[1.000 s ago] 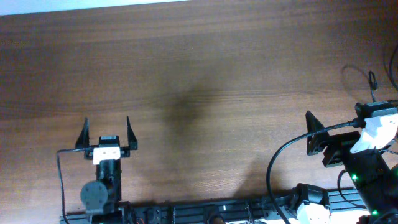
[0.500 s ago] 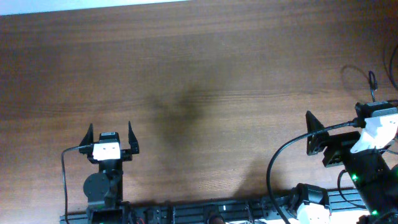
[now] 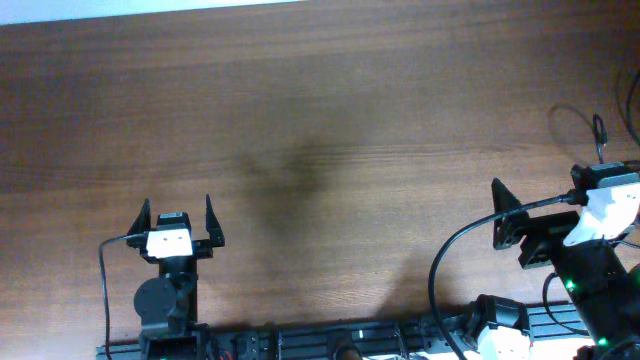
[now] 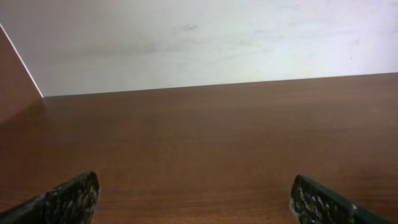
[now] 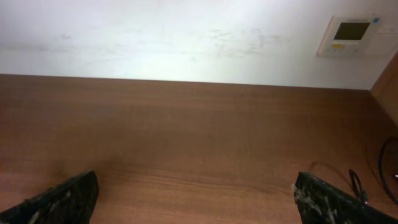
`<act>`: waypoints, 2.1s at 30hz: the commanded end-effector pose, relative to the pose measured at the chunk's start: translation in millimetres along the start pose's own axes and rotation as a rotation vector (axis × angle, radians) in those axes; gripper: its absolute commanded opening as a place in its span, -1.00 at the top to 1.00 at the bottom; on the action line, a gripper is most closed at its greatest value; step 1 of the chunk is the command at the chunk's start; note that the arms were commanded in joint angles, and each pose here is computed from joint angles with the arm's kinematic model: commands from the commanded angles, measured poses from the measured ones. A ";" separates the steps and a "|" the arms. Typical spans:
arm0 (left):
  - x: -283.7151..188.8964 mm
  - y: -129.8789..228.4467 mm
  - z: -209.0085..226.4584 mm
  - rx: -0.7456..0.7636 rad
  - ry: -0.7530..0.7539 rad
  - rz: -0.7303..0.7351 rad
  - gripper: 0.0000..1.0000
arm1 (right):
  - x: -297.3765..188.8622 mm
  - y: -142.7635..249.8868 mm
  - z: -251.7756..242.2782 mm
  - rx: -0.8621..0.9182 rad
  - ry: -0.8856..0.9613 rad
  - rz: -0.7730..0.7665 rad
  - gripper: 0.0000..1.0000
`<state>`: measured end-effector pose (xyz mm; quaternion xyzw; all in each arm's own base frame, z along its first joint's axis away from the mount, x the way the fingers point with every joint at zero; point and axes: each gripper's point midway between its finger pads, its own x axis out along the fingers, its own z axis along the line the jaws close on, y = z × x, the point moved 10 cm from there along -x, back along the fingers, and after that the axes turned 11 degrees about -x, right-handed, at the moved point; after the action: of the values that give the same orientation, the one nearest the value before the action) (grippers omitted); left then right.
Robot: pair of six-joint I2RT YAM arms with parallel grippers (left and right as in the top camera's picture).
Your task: Untangle cables
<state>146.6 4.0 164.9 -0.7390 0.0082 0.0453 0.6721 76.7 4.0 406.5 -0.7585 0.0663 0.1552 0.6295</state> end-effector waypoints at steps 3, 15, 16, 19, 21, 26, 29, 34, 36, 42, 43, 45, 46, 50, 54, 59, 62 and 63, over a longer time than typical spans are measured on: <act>-0.4 0.5 0.0 -0.013 -0.005 0.000 -0.98 | 2.2 0.9 0.3 -0.006 -0.014 0.003 -0.98; -0.4 0.5 0.0 -0.013 -0.005 0.000 -0.98 | 2.2 0.9 0.3 -0.006 -0.014 0.003 -0.98; -0.4 0.5 0.0 -0.013 -0.005 0.000 -0.98 | 2.2 0.9 0.3 -0.006 -0.014 0.003 -0.98; -0.4 0.5 0.0 -0.013 -0.005 0.000 -0.98 | 2.1 1.1 0.4 -0.007 -0.012 0.005 -0.97; -0.4 0.5 0.0 -0.013 -0.005 0.000 -0.98 | 2.0 2.8 -4.3 -0.006 0.053 0.027 -0.98; -0.4 0.5 0.0 -0.013 -0.005 0.000 -0.98 | -3.2 1.1 -4.0 -0.041 0.089 -0.018 -0.98; -0.4 0.5 0.0 -0.013 -0.005 0.000 -0.98 | 0.2 5.2 -5.1 -0.076 0.133 -0.094 -0.98; -0.4 0.5 0.0 -0.013 -0.005 0.000 -0.98 | 22.7 33.5 -2.3 -0.088 0.149 -0.200 -0.98; -0.4 0.5 0.0 -0.013 -0.005 0.000 -0.98 | 33.5 47.2 -1.4 -0.027 0.152 -0.254 -0.98; -0.4 0.5 0.0 -0.013 -0.005 0.000 -0.98 | 65.3 94.3 4.6 0.136 0.135 -0.469 -0.98; -0.4 0.5 0.0 -0.012 -0.005 0.000 -0.98 | 68.8 99.7 6.2 0.136 0.128 -0.507 -0.98; -0.4 0.5 0.0 -0.013 -0.005 0.000 -0.98 | 76.3 108.4 10.0 0.120 0.110 -0.590 -0.98; -0.4 0.5 0.1 -0.013 -0.005 0.000 -0.98 | 81.7 111.5 11.3 0.118 0.098 -0.610 -0.98; -0.3 0.6 0.0 -0.013 -0.005 0.001 -0.97 | 94.4 124.5 13.6 0.131 0.095 -0.607 -0.98; -0.3 0.6 0.0 -0.013 -0.005 0.001 -0.98 | 105.0 138.6 12.3 0.150 0.130 -0.563 -0.97; -0.3 0.6 0.0 -0.013 -0.005 0.001 -0.98 | 114.5 151.1 15.2 0.154 0.118 -0.536 -0.98; -0.3 0.6 0.0 -0.012 -0.005 0.001 -0.98 | 120.6 158.4 20.8 0.159 0.093 -0.524 -0.98; -0.3 0.6 0.0 -0.013 -0.005 0.001 -0.98 | 122.7 161.0 23.0 0.161 0.084 -0.516 -0.98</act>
<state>146.5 4.0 164.9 -0.7404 0.0081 0.0453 0.6706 139.4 1.7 223.6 -0.7094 -0.0908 -0.0573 0.6966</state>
